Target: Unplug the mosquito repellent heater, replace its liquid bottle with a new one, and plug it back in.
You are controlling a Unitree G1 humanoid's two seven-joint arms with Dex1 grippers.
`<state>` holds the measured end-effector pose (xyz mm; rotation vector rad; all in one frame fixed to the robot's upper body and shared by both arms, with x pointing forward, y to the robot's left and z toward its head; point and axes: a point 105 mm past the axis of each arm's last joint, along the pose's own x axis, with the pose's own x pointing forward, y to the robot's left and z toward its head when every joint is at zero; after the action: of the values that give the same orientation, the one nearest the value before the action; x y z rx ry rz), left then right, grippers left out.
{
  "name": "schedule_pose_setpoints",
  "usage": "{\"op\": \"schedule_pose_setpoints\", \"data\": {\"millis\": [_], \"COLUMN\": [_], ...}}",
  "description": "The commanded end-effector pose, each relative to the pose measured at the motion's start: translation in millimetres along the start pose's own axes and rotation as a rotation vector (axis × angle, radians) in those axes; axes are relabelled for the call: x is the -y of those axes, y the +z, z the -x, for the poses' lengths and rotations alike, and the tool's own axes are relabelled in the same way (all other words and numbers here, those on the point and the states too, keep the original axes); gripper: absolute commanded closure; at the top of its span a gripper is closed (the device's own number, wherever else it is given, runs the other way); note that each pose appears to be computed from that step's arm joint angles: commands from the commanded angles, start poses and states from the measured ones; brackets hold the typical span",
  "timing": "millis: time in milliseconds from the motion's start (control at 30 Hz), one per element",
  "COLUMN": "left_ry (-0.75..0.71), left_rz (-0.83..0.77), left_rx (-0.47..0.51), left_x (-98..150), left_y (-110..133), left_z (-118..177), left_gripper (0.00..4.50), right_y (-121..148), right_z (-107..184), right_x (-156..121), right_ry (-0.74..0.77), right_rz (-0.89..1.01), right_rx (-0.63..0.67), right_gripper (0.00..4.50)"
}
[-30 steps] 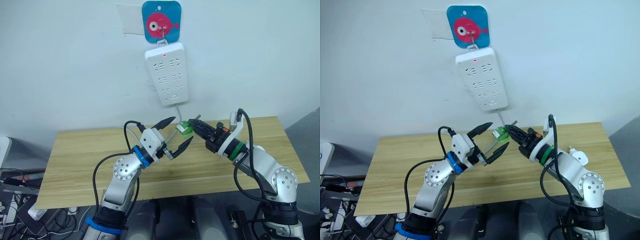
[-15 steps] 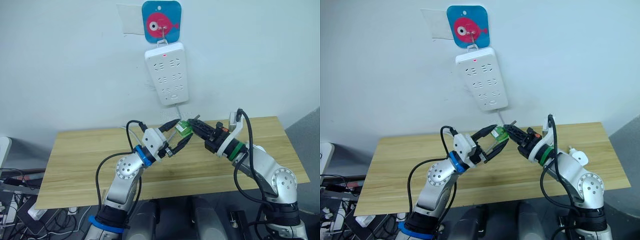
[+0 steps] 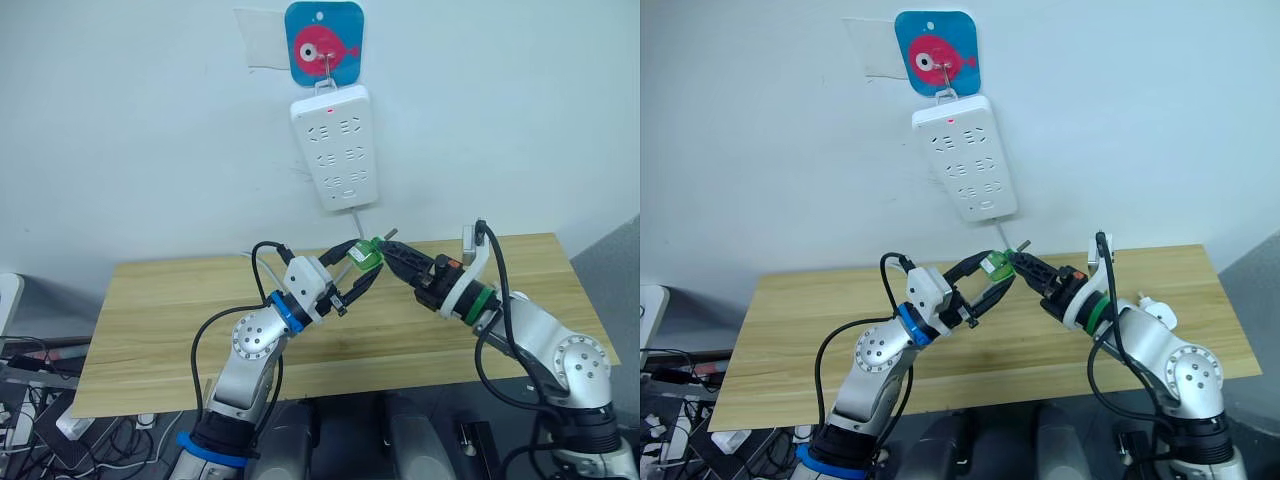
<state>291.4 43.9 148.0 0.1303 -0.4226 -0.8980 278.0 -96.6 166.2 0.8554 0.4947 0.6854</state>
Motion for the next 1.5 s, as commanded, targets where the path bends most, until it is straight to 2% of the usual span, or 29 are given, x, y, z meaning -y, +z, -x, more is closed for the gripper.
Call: {"op": "schedule_pose_setpoints", "data": {"millis": [33,167,233,400,500,733,1000,1500], "left_ry": [-0.008,-0.036,-0.077,-0.171,-0.228,-0.254,-0.245,-0.253], "left_rz": [-0.007,-0.003,0.021,0.059,0.059,0.053,0.067,0.095], "left_rx": [0.023,0.025,0.037,0.047,0.042,0.035,0.020,-0.001], "left_x": [-2.6,-0.9,5.0,19.1,24.5,20.6,26.9,33.9], "left_y": [4.4,6.1,9.8,14.2,14.9,15.3,16.6,18.6], "left_z": [6.1,10.5,14.1,21.1,24.5,24.0,29.2,34.3], "left_gripper": [2.25,2.25,2.25,2.25,2.25,2.25,2.25,2.25], "right_y": [1.2,9.1,24.9,62.3,79.3,91.9,101.2,91.2], "right_z": [28.8,66.1,90.4,123.1,131.7,122.9,125.4,111.7], "right_x": [7.7,34.6,64.4,113.0,136.5,169.8,190.5,213.2], "right_ry": [-0.063,-0.221,-0.392,-0.634,-0.713,-0.698,-0.763,-0.739], "right_rz": [0.191,0.366,0.441,0.587,0.684,0.870,0.793,0.704], "right_rx": [-0.124,-0.301,-0.374,-0.413,-0.435,-0.534,-0.550,-0.588], "right_gripper": [0.11,0.02,0.02,0.02,0.02,0.02,0.02,0.02]}}
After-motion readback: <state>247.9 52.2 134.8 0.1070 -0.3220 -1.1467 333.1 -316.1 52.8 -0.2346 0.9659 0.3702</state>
